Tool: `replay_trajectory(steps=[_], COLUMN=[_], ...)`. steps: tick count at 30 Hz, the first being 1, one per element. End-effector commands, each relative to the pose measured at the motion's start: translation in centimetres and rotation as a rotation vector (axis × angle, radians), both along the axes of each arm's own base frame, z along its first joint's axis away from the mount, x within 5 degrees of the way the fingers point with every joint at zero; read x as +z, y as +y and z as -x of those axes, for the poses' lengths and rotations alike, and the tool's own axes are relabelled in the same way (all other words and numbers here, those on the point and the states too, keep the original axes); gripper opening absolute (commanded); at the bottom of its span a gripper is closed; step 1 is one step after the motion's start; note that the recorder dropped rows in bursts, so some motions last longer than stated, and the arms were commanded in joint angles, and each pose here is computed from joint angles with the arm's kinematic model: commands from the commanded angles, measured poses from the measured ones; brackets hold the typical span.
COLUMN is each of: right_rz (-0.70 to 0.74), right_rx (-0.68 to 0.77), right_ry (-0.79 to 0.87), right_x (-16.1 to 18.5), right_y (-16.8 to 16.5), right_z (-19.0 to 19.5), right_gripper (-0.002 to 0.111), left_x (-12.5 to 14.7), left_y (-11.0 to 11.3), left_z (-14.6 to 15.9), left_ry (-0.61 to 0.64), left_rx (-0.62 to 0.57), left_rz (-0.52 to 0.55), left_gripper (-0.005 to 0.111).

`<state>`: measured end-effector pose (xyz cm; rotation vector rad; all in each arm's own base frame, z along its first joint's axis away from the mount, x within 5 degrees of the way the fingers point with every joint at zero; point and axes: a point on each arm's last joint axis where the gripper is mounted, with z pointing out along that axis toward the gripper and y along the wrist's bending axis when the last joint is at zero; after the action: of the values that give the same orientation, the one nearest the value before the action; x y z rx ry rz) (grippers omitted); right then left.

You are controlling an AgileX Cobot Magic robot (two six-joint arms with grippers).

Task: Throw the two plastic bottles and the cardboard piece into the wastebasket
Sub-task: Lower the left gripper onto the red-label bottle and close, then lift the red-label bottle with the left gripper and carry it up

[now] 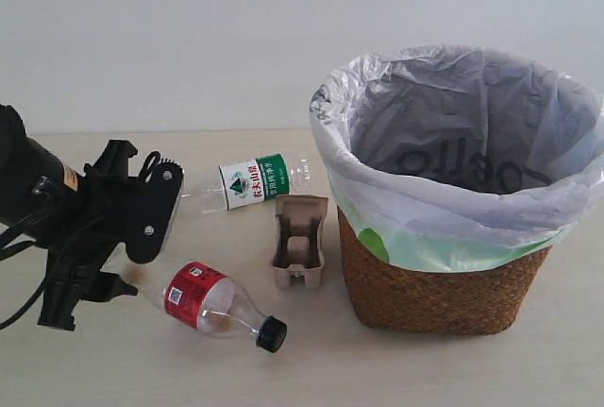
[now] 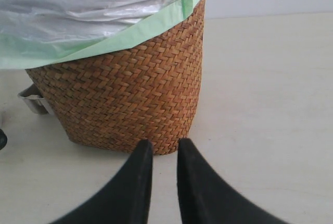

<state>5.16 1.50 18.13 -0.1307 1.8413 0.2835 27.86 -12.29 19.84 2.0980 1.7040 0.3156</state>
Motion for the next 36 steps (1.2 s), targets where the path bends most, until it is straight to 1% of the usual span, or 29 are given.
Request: replay_trajectory(steps=[1,7,17,20,25,28,34,36], right_rz=[-0.004,-0.004,-0.004,-0.004,-0.004,-0.004,-0.004,-0.004], right_rx=[0.001,0.001,0.001,0.001,0.001,0.001,0.001,0.001], right_ry=[-0.011,-0.011,-0.011,-0.011,-0.011,-0.011,-0.011,-0.011], right_x=[0.1,0.1,0.1,0.1,0.1,0.1,0.1,0.1], right_y=[0.0,0.0,0.0,0.0,0.0,0.0,0.0,0.0], right_z=[0.0,0.0,0.0,0.0,0.0,0.0,0.0,0.0], right_gripper=[0.013,0.013,0.013,0.013,0.013,0.013,0.013,0.013], left_x=[-0.4,-2.6,-5.0,-5.2,-6.0,-6.4,-8.2,-8.3], left_y=[-0.6,-0.7,-0.7,-1.0,-1.0,-1.2,-1.3,-1.3], left_z=[-0.4,-0.9,-1.9,-2.3,-2.6,-2.9,-3.0,-3.0], left_ry=[-0.014,0.042,0.017,-0.028,-0.033,-0.05,-0.013,-0.006], left_rx=[0.011,-0.004,-0.098,-0.109,-0.135,-0.139,-0.143,-0.111], left_rz=[0.029,-0.016,-0.111,-0.093,-0.112,-0.099,-0.11,-0.093], left_gripper=[0.068,0.068,0.068,0.068,0.068,0.068,0.068,0.064])
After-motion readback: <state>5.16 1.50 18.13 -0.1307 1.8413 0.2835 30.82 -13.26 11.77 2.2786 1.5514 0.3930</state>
